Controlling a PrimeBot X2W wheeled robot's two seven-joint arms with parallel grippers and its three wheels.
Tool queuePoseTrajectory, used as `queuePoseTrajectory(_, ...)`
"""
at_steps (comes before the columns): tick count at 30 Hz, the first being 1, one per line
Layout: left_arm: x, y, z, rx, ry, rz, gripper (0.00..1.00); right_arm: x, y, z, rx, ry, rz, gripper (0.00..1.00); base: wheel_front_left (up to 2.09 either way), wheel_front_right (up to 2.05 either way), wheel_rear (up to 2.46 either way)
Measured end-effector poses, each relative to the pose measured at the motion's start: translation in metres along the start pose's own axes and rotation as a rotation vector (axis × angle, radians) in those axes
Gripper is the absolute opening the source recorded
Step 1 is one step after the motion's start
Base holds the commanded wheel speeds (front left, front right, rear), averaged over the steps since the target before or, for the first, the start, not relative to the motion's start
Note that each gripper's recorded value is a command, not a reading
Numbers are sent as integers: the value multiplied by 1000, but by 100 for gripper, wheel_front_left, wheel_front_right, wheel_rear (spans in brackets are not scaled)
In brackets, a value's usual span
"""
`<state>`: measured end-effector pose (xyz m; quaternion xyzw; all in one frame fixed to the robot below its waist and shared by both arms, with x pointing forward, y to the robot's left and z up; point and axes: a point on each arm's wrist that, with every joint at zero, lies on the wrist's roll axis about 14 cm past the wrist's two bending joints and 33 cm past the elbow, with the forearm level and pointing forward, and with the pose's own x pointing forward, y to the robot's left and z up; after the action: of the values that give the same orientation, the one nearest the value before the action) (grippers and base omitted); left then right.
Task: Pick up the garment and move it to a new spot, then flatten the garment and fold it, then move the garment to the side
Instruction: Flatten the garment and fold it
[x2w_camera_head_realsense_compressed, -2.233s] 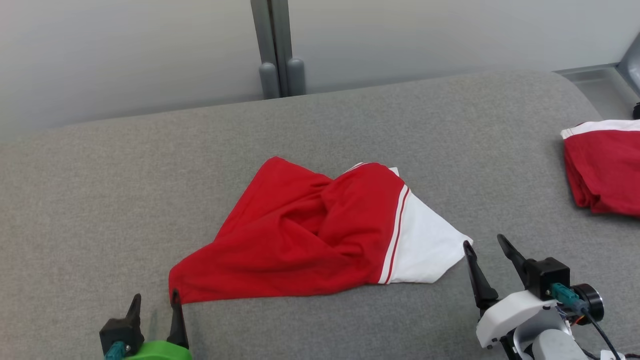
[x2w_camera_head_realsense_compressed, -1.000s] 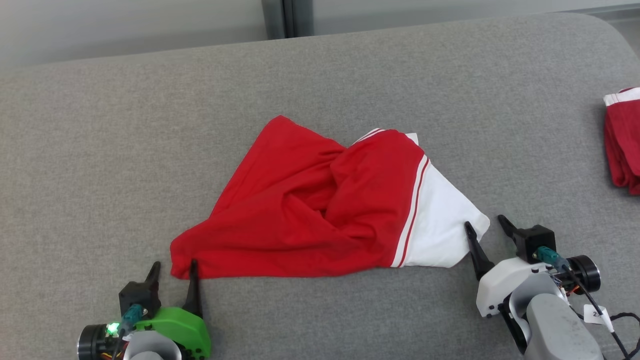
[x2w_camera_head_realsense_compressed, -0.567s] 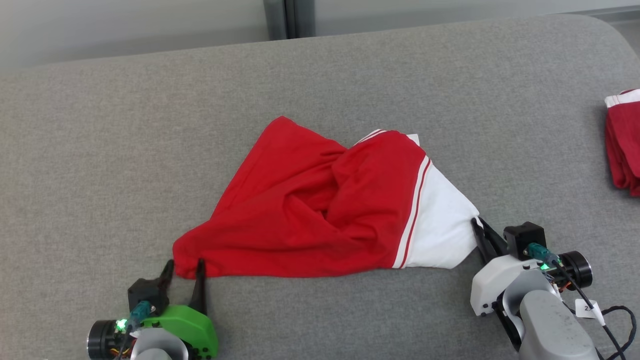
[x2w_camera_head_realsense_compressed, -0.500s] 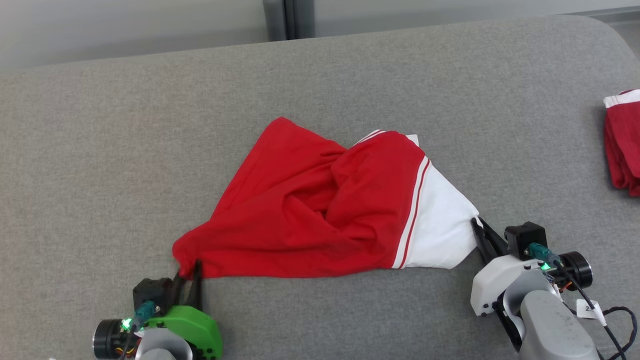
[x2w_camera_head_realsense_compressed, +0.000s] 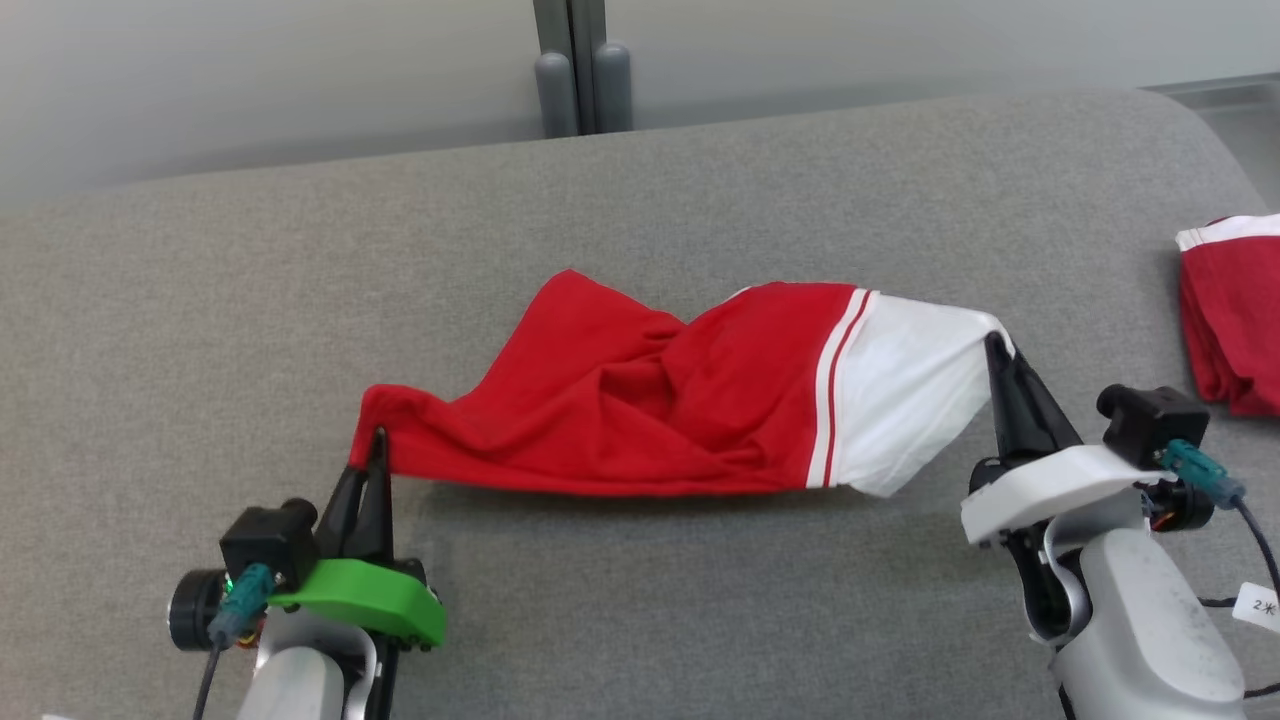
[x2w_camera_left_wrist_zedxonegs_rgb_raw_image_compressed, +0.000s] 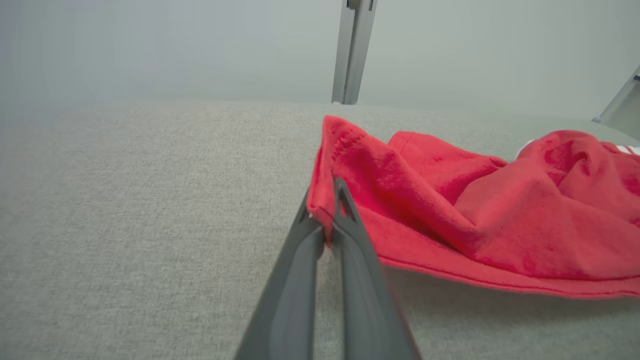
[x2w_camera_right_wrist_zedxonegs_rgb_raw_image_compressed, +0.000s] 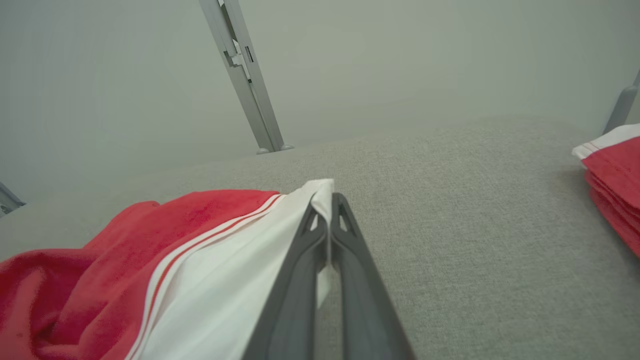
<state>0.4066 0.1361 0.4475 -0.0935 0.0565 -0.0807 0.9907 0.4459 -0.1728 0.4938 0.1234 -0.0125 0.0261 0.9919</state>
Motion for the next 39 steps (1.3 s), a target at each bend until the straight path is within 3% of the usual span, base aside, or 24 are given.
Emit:
queuePoseTrajectory(6, 7, -19, 96, 32, -278, -82, 0, 11, 20, 88, 222, -253, 50, 0, 0, 0, 0)
queuePoseTrajectory(12, 8, -41, 194, 95, -533, -187, 0, 10, 53, 191, 334, -511, 188, 0, 0, 0, 0)
queuePoseTrajectory(17, 4, -55, 266, 181, -709, -247, 0, -4, 75, 270, 317, -685, 290, 0, 0, 0, 0)
queuePoseTrajectory(22, 14, -53, 311, 210, -760, -248, 0, -4, 84, 326, 206, -785, 324, 0, 0, 0, 0)
queuePoseTrajectory(26, 37, -52, 329, 251, -760, -246, 0, 19, 84, 345, 132, -797, 299, 0, 0, 0, 0)
queuePoseTrajectory(32, 92, -39, 316, 237, -671, -229, 0, 75, 85, 332, 15, -729, 251, 0, 0, 0, 0)
queuePoseTrajectory(39, 160, -24, 305, 255, -615, -194, 0, 134, 71, 336, -64, -752, 173, 0, 0, 0, 0)
